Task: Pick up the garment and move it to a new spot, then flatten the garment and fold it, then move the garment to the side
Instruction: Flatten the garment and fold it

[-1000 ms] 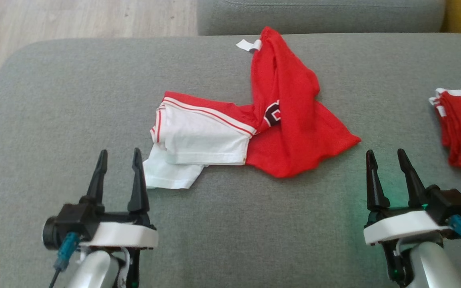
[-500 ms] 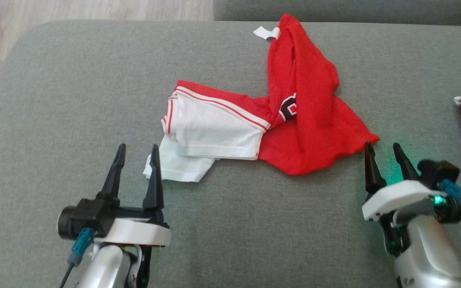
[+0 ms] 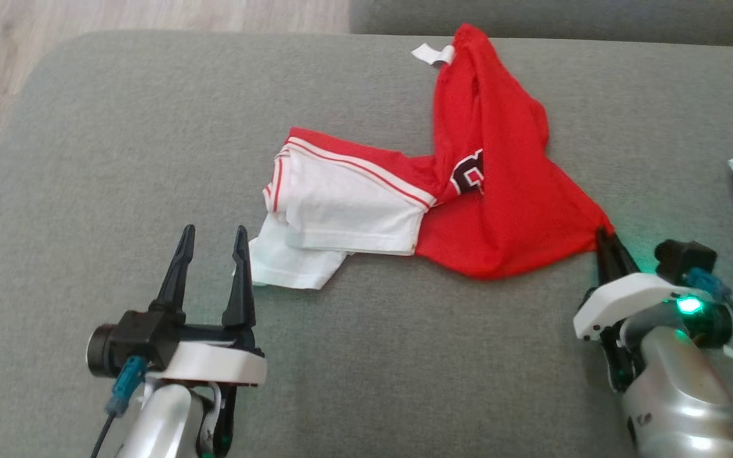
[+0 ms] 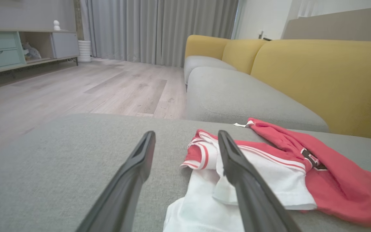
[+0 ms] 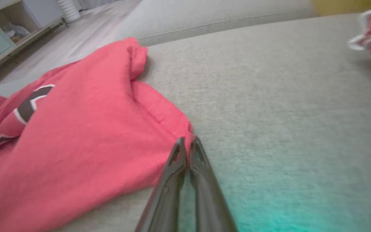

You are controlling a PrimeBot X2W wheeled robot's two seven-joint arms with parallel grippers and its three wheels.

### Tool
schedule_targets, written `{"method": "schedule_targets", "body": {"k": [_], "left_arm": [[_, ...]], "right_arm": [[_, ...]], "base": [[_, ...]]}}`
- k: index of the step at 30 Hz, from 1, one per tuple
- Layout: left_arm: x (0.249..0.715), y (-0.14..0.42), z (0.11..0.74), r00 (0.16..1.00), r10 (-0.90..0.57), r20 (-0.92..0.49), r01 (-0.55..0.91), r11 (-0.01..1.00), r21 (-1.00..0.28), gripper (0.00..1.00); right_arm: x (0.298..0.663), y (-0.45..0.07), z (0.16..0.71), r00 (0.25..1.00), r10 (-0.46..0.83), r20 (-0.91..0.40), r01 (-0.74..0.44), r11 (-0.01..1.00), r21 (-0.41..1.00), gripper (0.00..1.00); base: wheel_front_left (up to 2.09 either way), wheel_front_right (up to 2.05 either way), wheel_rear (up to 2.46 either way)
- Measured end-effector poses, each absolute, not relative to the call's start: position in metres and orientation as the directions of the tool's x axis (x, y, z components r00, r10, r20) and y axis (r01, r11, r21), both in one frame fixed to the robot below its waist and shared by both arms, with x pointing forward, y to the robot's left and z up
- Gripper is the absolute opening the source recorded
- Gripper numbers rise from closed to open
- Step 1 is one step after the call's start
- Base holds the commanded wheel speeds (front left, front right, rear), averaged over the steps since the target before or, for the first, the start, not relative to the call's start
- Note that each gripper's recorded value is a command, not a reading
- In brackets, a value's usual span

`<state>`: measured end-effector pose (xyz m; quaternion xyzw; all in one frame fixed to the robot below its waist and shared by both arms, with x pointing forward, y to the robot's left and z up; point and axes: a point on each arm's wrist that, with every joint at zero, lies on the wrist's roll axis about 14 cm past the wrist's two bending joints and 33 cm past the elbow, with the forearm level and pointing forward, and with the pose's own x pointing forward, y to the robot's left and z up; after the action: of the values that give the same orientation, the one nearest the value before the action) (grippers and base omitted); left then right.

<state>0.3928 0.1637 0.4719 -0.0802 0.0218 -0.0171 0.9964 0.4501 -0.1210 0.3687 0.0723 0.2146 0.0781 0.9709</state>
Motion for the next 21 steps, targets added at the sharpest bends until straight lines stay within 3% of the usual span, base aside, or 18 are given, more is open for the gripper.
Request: {"method": "schedule_targets", "body": {"k": [8, 19, 20, 21], "left_arm": [[0.399, 0.147, 0.478, 0.997, -0.081, -0.017, 0.077, 0.983, -0.166, 1.0], [0.401, 0.124, 0.484, 0.989, -0.147, 0.004, 0.146, 0.974, -0.176, 1.0], [0.401, 0.122, 0.485, 0.988, -0.152, 0.006, 0.151, 0.973, -0.177, 1.0], [0.401, 0.12, 0.485, 0.988, -0.156, 0.006, 0.155, 0.972, -0.175, 1.0]], "right_arm": [[0.441, -0.167, 0.386, 0.937, 0.057, -0.344, -0.005, 0.989, 0.151, 0.0], [0.395, -0.209, 0.389, 0.945, -0.048, -0.324, 0.094, 0.987, 0.127, 0.0], [0.393, -0.211, 0.389, 0.945, -0.056, -0.322, 0.104, 0.986, 0.132, 0.22], [0.393, -0.212, 0.39, 0.946, -0.06, -0.317, 0.108, 0.985, 0.135, 1.0]], "base": [[0.0, 0.0, 0.0], [0.0, 0.0, 0.0], [0.0, 0.0, 0.0], [0.0, 0.0, 0.0]]}}
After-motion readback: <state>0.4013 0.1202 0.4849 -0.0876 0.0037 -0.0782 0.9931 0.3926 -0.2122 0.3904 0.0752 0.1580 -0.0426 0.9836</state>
